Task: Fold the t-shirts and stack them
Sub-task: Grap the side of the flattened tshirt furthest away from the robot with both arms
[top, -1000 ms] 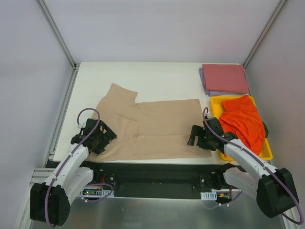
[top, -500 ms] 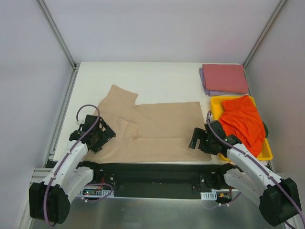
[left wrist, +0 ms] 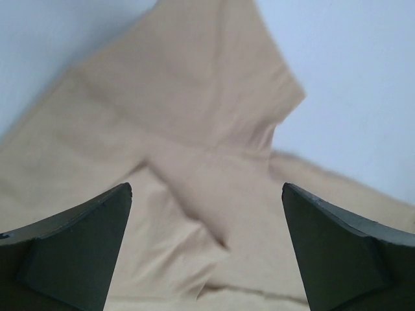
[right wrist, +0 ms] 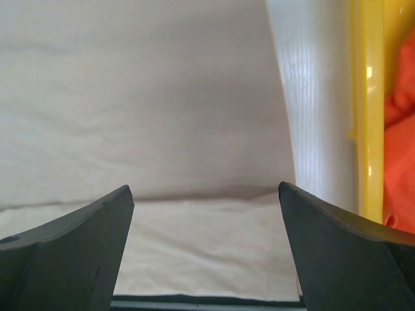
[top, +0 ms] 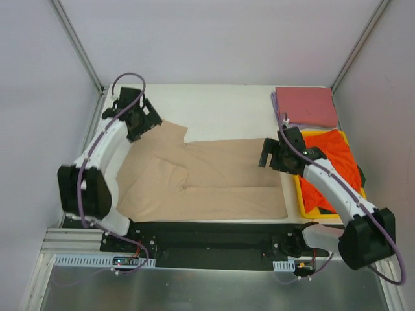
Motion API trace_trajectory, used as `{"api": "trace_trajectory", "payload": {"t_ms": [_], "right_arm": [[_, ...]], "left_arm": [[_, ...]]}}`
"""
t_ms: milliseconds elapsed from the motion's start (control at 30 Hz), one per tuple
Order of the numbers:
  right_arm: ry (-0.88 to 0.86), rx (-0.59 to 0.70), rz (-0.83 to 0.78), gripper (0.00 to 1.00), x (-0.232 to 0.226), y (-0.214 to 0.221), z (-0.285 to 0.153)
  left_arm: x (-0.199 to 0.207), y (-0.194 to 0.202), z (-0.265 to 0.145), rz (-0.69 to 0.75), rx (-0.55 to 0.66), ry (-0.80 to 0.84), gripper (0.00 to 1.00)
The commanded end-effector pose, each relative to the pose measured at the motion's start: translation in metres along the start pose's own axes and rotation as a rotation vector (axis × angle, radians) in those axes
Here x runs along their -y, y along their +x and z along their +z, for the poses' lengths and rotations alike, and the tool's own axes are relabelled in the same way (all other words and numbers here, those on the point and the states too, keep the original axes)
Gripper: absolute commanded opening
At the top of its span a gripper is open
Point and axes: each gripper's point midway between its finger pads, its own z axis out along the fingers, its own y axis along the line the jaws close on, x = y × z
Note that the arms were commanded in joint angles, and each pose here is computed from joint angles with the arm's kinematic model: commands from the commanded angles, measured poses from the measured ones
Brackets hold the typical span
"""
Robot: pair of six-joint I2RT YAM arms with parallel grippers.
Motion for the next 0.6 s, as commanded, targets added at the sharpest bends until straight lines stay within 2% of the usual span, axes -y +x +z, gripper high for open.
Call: {"api": "trace_trajectory", "payload": {"t_ms": [0, 133, 267, 567], "right_arm": [[0.038, 0.009, -0.036, 0.96, 0.001, -0.041, 0.016], [0.049, -0.013, -0.05, 0.96, -0.003, -0.056, 0.034], [0.059, -0.037, -0.056, 0.96, -0.004, -0.065, 0.049], [0.058, -0.077, -0.054, 0.96, -0.005, -0.065, 0.066]], "left_arm": [[0.039, -0.051, 0.051, 0.226, -0.008, 0.023, 0.99], [0.072, -0.106, 0.09, 0.343, 0.028, -0.001, 0.98], [0.092, -0.128, 0.135, 0.416, 0.0, 0.038, 0.93], [0.073, -0.114, 0.202, 0.524, -0.049, -0.006, 0.76]]}}
